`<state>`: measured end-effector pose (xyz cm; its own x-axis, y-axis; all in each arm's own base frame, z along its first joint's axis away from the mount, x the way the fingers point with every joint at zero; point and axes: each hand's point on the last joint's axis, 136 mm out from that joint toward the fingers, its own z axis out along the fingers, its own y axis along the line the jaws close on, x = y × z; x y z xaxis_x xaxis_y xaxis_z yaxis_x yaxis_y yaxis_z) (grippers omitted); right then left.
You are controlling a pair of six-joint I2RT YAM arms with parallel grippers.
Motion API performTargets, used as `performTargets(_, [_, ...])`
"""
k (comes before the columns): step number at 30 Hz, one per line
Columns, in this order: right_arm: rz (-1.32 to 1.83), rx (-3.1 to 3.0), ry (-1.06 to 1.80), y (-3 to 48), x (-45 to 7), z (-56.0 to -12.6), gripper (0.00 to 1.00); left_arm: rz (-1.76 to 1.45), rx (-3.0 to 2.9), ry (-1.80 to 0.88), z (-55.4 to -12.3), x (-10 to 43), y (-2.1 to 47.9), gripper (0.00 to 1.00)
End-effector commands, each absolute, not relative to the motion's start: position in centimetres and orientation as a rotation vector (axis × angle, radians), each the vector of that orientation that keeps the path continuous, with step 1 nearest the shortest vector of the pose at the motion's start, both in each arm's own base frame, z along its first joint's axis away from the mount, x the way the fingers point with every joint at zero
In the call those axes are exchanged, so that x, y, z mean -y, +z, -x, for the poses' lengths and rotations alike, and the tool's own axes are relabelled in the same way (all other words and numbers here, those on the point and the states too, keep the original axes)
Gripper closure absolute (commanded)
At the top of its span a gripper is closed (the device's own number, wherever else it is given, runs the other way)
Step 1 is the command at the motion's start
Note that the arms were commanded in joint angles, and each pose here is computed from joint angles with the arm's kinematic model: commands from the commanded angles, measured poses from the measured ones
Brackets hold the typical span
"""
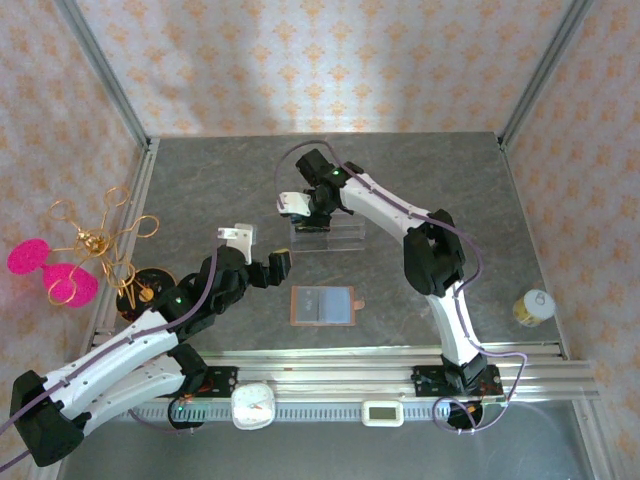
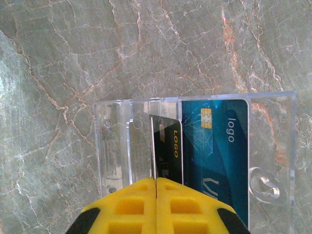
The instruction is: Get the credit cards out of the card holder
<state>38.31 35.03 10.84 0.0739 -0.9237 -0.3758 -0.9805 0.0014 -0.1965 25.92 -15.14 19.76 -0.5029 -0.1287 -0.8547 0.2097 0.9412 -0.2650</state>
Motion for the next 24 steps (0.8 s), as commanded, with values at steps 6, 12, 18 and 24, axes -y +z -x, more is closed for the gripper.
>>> performTargets(6, [1.911, -1.889, 0.209, 12.2, -35.5, -38.9, 1.0, -0.062, -2.046, -0.423, -26.1, 15.2, 19.8, 0.01])
performTargets(12, [1.9, -1.87, 0.235, 13.0, -35.9, -38.8, 1.0, -0.059, -2.042, -0.429, -26.1, 15.2, 20.0, 0.01])
performTargets(18, [1.887, -1.86, 0.272, 13.3, -36.5, -38.8, 1.0, -0.057, -2.046, -0.441, -26.0, 15.3, 19.9, 0.01])
performTargets(24, [1.898, -1.897, 0.281, 11.6, -36.2, -38.4, 1.0, -0.058, -2.044, -0.444, -25.9, 15.3, 19.9, 0.01])
